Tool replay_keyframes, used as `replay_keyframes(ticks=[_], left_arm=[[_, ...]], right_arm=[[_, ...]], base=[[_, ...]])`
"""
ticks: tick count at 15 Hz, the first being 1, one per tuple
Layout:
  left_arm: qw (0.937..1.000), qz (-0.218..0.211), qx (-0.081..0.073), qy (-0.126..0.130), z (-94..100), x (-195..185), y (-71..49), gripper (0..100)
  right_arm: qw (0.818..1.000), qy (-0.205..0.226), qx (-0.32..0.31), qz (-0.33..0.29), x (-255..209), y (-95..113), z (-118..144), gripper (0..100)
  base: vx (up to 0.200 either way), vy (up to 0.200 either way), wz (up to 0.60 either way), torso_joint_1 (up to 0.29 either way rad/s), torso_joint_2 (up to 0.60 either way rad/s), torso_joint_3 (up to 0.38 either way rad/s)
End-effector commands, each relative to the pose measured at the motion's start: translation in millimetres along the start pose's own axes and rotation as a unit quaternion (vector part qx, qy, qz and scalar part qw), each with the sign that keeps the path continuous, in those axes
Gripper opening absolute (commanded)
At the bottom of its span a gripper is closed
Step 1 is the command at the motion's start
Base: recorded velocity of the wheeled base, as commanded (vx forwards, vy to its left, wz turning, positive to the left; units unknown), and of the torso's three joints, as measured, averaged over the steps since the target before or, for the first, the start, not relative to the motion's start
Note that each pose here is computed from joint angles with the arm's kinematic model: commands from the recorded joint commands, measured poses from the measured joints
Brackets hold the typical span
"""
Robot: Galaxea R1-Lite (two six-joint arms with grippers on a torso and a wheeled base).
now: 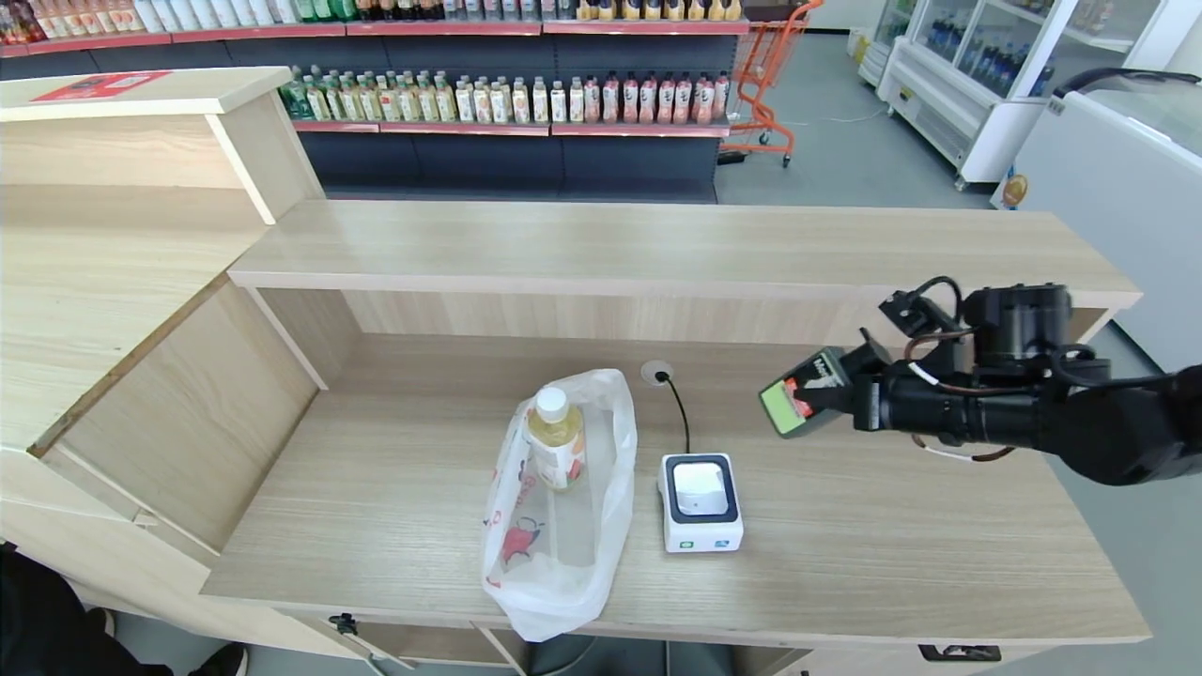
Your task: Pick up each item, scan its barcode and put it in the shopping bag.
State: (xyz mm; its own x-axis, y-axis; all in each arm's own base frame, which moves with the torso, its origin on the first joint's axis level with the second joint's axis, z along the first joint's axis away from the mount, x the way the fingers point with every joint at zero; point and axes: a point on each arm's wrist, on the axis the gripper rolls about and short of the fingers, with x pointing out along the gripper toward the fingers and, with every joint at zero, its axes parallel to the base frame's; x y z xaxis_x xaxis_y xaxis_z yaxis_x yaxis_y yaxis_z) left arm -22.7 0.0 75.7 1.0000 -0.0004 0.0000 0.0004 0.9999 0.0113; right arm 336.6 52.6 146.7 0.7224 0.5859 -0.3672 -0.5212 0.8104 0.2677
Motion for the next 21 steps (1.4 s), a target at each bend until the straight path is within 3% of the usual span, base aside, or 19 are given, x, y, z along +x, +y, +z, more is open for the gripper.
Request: replay_keyframes(ticks=[1, 6, 9, 12, 15, 21], left_arm=[[1.0, -0.001, 0.0, 0.0, 0.0, 0, 0.0, 100], [1.0, -0.001, 0.0, 0.0, 0.0, 0, 0.0, 100], [1.0, -0.001, -0.002, 0.0, 0.0, 0, 0.0, 100], [1.0, -0.001, -0.002, 0.0, 0.0, 0, 0.0, 100], [1.0, -0.001, -0.002, 0.0, 0.0, 0, 0.0, 100], [1.0, -0.001, -0.002, 0.0, 0.0, 0, 0.0, 100]], right_arm=[[1.0, -0.015, -0.01, -0.002, -25, 9, 4, 0], [0.999, 0.006, 0.019, 0.03, -23, 35, 4, 0], [0.997, 0.039, 0.015, 0.059, -6, 51, -11, 0], [0.995, 0.071, 0.007, 0.069, 13, 62, -27, 0], [0.991, 0.108, -0.052, 0.056, 43, 67, -52, 0], [0.977, 0.082, -0.175, 0.089, 107, 78, -101, 0]], base=[[0.0, 0.2, 0.0, 0.012, 0.0, 0.002], [0.0, 0.2, 0.0, 0.003, 0.0, 0.003], [0.0, 0.2, 0.0, 0.002, 0.0, 0.001], [0.0, 0.0, 0.0, 0.0, 0.0, 0.0], [0.0, 0.0, 0.0, 0.0, 0.0, 0.0], [0.0, 0.0, 0.0, 0.0, 0.0, 0.0]])
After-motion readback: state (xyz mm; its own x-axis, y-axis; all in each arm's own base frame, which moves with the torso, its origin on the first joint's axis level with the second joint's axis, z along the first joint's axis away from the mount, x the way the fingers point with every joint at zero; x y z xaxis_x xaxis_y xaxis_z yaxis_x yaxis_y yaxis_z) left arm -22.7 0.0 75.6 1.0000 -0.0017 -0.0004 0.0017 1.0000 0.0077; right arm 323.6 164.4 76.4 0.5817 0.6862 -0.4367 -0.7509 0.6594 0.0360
